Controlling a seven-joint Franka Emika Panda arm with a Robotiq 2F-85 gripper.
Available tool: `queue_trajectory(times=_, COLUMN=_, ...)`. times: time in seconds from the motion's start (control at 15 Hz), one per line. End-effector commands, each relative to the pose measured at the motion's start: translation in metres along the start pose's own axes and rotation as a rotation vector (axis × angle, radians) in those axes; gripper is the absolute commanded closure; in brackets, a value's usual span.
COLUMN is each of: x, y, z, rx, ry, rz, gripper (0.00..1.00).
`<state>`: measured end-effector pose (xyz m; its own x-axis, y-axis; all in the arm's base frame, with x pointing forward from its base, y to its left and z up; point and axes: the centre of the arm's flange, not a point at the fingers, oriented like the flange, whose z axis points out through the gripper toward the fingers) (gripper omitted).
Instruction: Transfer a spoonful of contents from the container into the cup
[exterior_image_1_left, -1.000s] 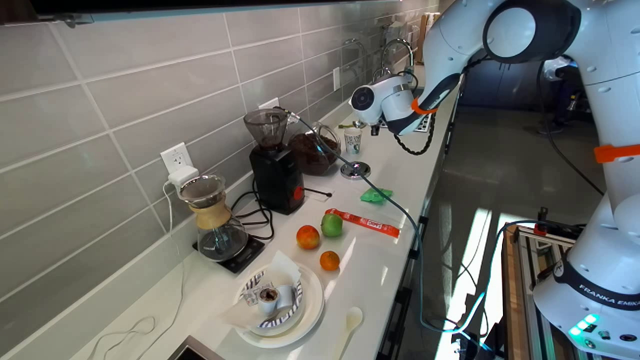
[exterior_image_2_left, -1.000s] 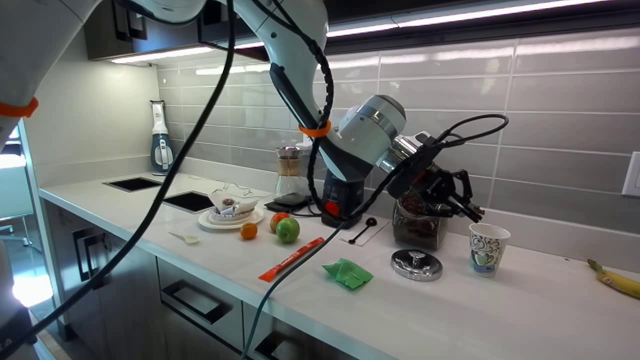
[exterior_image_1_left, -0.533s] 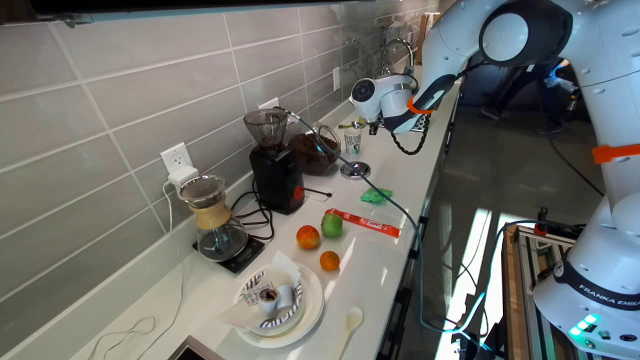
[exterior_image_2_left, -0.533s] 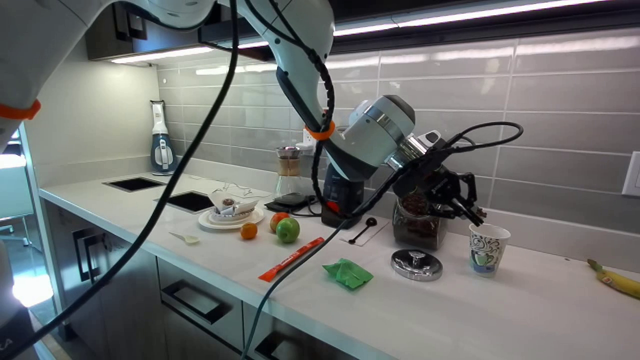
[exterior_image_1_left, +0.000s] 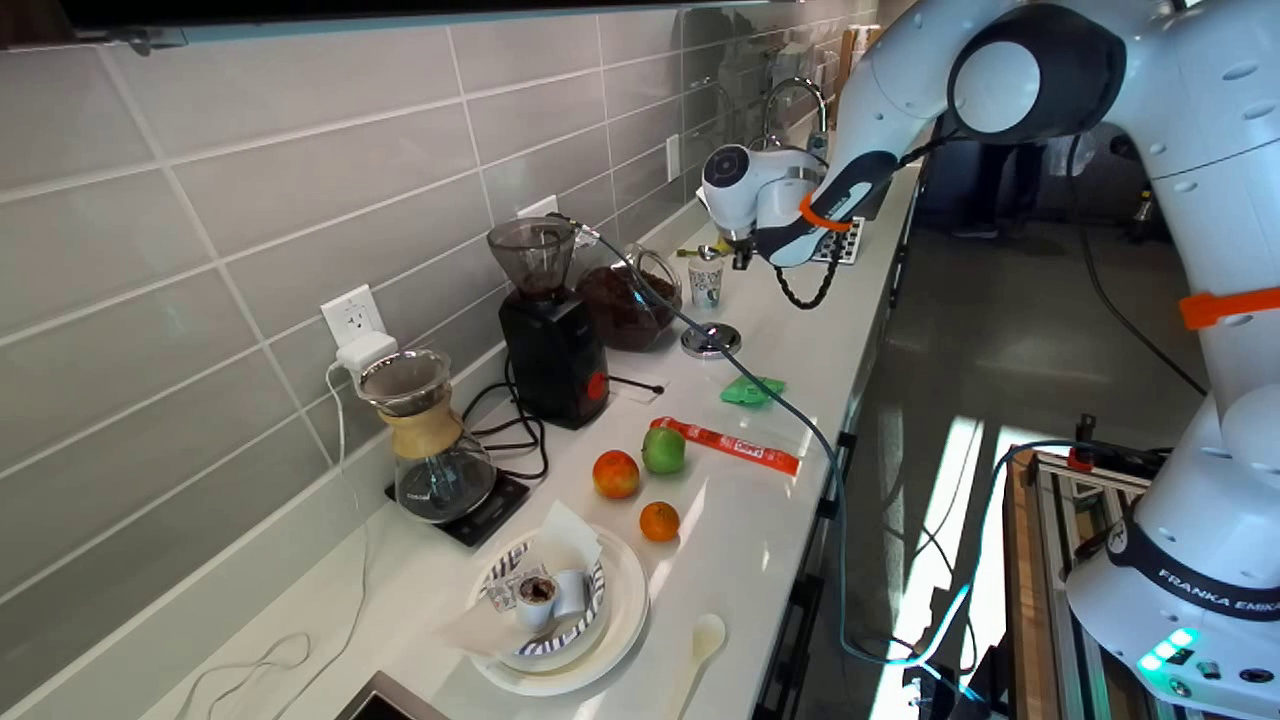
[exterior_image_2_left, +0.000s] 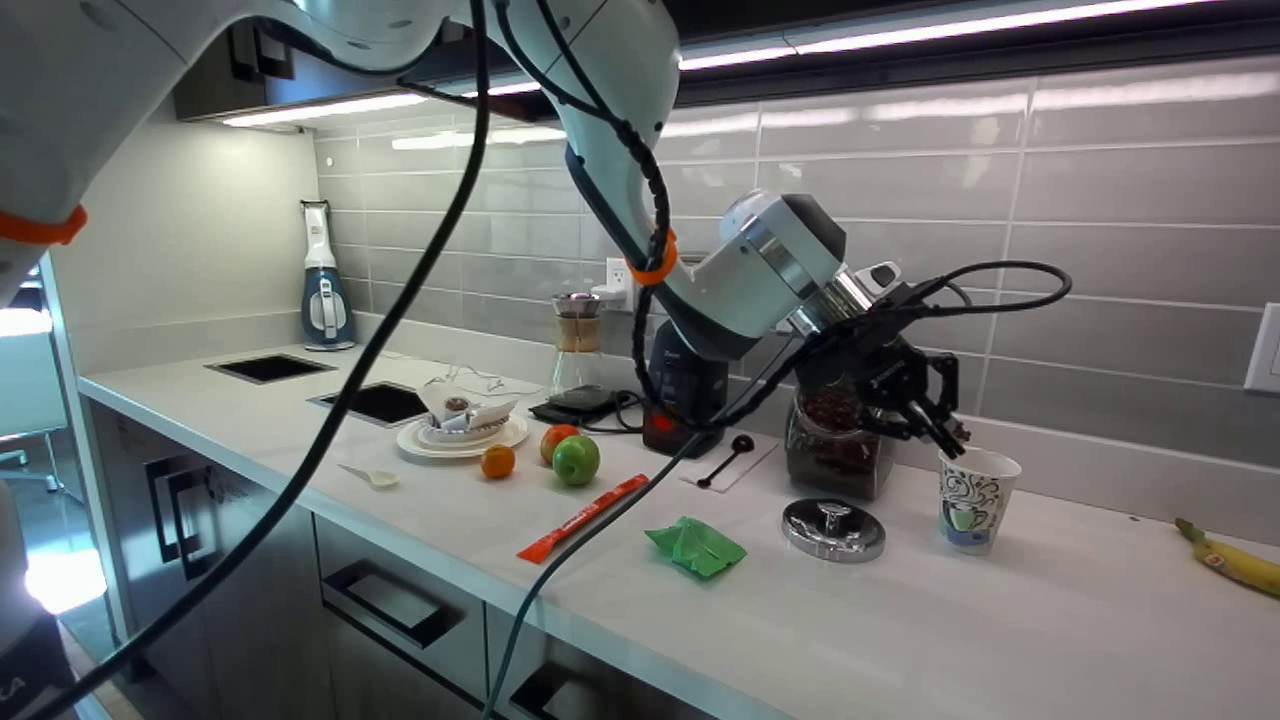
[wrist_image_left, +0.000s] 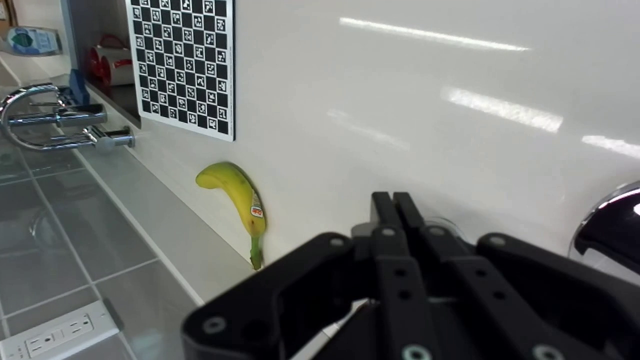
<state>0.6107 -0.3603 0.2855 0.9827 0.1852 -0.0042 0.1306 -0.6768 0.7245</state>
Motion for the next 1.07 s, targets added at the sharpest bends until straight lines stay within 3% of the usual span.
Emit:
queue_trajectory(times=0.0, x=0.008, y=0.011, z=0.012, rx=0.057, ry=0.024, rz=0.003, gripper=0.99)
queue_trajectory(times=1.0, x=0.007, y=0.040, z=0.027, rx=0.245, ry=0.065, rz=0.060, gripper=0.99)
